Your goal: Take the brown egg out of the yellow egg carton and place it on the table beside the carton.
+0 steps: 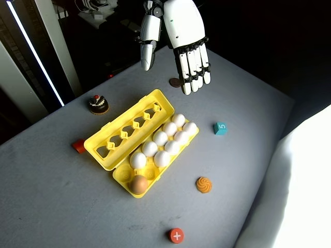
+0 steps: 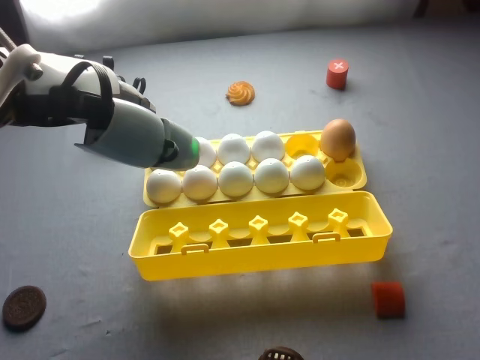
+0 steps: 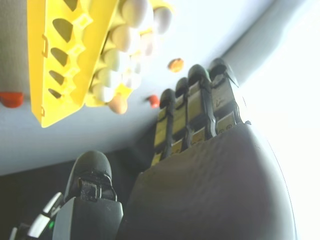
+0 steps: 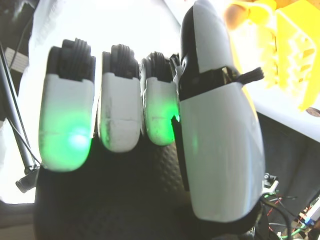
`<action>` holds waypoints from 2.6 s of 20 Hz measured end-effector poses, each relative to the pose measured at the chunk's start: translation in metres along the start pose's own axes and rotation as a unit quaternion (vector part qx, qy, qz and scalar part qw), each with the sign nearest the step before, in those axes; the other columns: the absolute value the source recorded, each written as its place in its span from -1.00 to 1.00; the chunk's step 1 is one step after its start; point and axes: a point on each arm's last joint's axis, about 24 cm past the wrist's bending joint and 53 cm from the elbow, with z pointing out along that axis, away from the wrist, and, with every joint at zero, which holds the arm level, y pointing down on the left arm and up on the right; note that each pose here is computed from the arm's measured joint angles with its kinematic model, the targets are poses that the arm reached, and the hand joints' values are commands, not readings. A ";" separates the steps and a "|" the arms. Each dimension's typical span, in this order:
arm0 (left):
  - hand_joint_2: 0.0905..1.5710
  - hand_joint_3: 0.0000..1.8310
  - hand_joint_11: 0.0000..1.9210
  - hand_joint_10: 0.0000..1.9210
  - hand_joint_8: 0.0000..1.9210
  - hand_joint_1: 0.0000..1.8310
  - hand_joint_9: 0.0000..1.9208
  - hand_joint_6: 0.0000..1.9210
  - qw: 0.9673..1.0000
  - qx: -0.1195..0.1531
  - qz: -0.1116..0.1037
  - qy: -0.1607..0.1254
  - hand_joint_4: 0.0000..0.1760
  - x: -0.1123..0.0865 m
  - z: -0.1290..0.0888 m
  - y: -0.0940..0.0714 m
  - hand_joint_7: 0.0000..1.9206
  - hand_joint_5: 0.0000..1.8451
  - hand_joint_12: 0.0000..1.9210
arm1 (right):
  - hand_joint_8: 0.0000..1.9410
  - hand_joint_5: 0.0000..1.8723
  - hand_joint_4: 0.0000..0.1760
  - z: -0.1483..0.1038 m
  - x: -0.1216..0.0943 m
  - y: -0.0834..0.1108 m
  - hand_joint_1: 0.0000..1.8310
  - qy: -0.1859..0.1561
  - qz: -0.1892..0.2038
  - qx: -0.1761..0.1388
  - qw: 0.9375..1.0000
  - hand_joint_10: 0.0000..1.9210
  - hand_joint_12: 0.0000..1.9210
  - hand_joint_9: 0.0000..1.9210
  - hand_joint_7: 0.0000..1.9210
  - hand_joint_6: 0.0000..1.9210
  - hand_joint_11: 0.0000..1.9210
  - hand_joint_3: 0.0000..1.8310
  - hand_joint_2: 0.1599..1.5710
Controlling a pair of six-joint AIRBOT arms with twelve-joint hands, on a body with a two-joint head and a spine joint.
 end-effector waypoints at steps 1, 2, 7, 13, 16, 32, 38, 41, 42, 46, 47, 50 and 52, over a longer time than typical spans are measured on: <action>0.41 -0.98 -1.00 -1.00 -1.00 -1.00 -1.00 -1.00 1.000 -0.001 -0.001 0.000 -1.00 0.000 0.000 0.000 -0.95 -0.91 -1.00 | -0.99 -0.86 -1.00 0.000 0.000 0.000 -1.00 0.000 -0.005 0.000 1.000 -0.99 -0.81 -0.94 -0.90 -0.99 -1.00 -0.97 0.50; 0.41 -0.98 -1.00 -1.00 -1.00 -1.00 -1.00 -1.00 1.000 0.000 -0.001 0.000 -1.00 0.000 0.000 0.000 -0.96 -0.93 -1.00 | -1.00 -0.87 -1.00 0.000 0.000 -0.001 -1.00 0.001 -0.003 0.001 1.000 -0.99 -0.84 -0.95 -0.91 -1.00 -1.00 -0.98 0.52; 0.41 -0.99 -1.00 -1.00 -1.00 -1.00 -1.00 -1.00 1.000 0.000 -0.001 0.000 -1.00 0.000 0.000 0.000 -0.96 -0.94 -1.00 | -1.00 -0.99 -1.00 0.000 0.001 0.002 -0.89 0.002 -0.010 -0.004 1.000 -1.00 -0.99 -1.00 -1.00 -1.00 -1.00 -1.00 0.32; 0.43 -0.99 -1.00 -1.00 -1.00 -1.00 -1.00 -1.00 1.000 -0.001 -0.001 -0.001 -1.00 -0.001 0.000 0.000 -0.96 -0.94 -1.00 | -1.00 -0.34 -0.48 0.003 0.004 0.007 -0.61 0.001 -0.004 -0.007 1.000 -1.00 -1.00 -1.00 -1.00 -0.97 -1.00 -1.00 -0.13; 0.44 -0.99 -0.98 -0.99 -0.99 -1.00 -0.98 -0.99 1.000 0.000 -0.002 0.000 -1.00 0.000 0.000 0.000 -0.93 -0.92 -0.99 | -1.00 -0.20 -0.19 0.012 -0.006 0.014 -0.50 -0.017 0.011 -0.019 1.000 -1.00 -1.00 -1.00 -1.00 -0.98 -1.00 -1.00 -0.15; 0.45 -0.99 -1.00 -1.00 -1.00 -1.00 -0.97 -1.00 1.000 0.000 -0.002 0.000 -1.00 0.000 0.000 0.000 -0.93 -0.91 -1.00 | -1.00 -0.15 0.26 0.101 0.014 0.045 -0.29 -0.027 0.158 -0.096 0.982 -1.00 -1.00 -1.00 -1.00 -0.99 -1.00 -1.00 -0.18; 0.45 -1.00 -1.00 -1.00 -1.00 -1.00 -0.97 -1.00 1.000 0.000 -0.002 0.000 -1.00 0.000 0.000 0.000 -0.93 -0.92 -1.00 | -1.00 -0.13 0.09 0.133 0.057 0.045 -0.28 0.015 0.146 -0.094 0.985 -1.00 -1.00 -1.00 -1.00 -0.98 -1.00 -1.00 -0.18; 0.47 -0.99 -1.00 -1.00 -1.00 -1.00 -0.97 -1.00 1.000 0.000 -0.002 0.000 -1.00 0.000 0.000 0.000 -0.93 -0.92 -1.00 | -1.00 -0.09 0.33 0.149 0.076 0.043 -0.29 0.029 0.140 -0.089 0.986 -1.00 -1.00 -1.00 -1.00 -0.97 -1.00 -1.00 -0.20; 0.47 -0.99 -1.00 -1.00 -1.00 -1.00 -0.97 -1.00 1.000 0.000 -0.002 0.000 -1.00 0.000 0.000 0.000 -0.93 -0.92 -1.00 | -1.00 -0.08 0.23 0.153 0.078 0.043 -0.28 0.029 0.139 -0.088 0.986 -1.00 -1.00 -1.00 -1.00 -0.97 -1.00 -1.00 -0.19; 0.46 -1.00 -0.99 -1.00 -1.00 -1.00 -0.97 -1.00 1.000 0.000 -0.002 0.000 -1.00 0.000 0.000 0.000 -0.94 -0.92 -1.00 | -1.00 -0.03 0.18 0.165 0.088 0.051 -0.25 0.030 0.137 -0.093 0.986 -1.00 -1.00 -1.00 -1.00 -0.97 -1.00 -1.00 -0.22; 0.47 -0.99 -0.99 -0.99 -0.99 -1.00 -0.96 -0.99 1.000 0.000 -0.002 0.000 -1.00 0.000 0.000 0.000 -0.93 -0.91 -0.99 | -1.00 -0.01 0.08 0.168 0.090 0.055 -0.24 0.030 0.136 -0.098 0.985 -1.00 -1.00 -1.00 -1.00 -0.96 -1.00 -1.00 -0.21; 0.47 -1.00 -1.00 -1.00 -1.00 -1.00 -0.97 -1.00 1.000 0.000 -0.002 0.000 -1.00 0.000 0.000 0.000 -0.93 -0.92 -1.00 | -1.00 0.04 0.32 0.177 0.096 0.064 -0.25 0.030 0.132 -0.107 0.985 -1.00 -1.00 -1.00 -1.00 -0.99 -1.00 -0.99 -0.21; 0.47 -1.00 -0.99 -1.00 -1.00 -1.00 -0.97 -1.00 1.000 -0.001 -0.002 0.000 -1.00 0.000 0.000 0.000 -0.94 -0.92 -1.00 | -1.00 0.07 0.29 0.183 0.100 0.066 -0.23 0.030 0.135 -0.107 0.985 -1.00 -1.00 -1.00 -1.00 -0.98 -1.00 -1.00 -0.22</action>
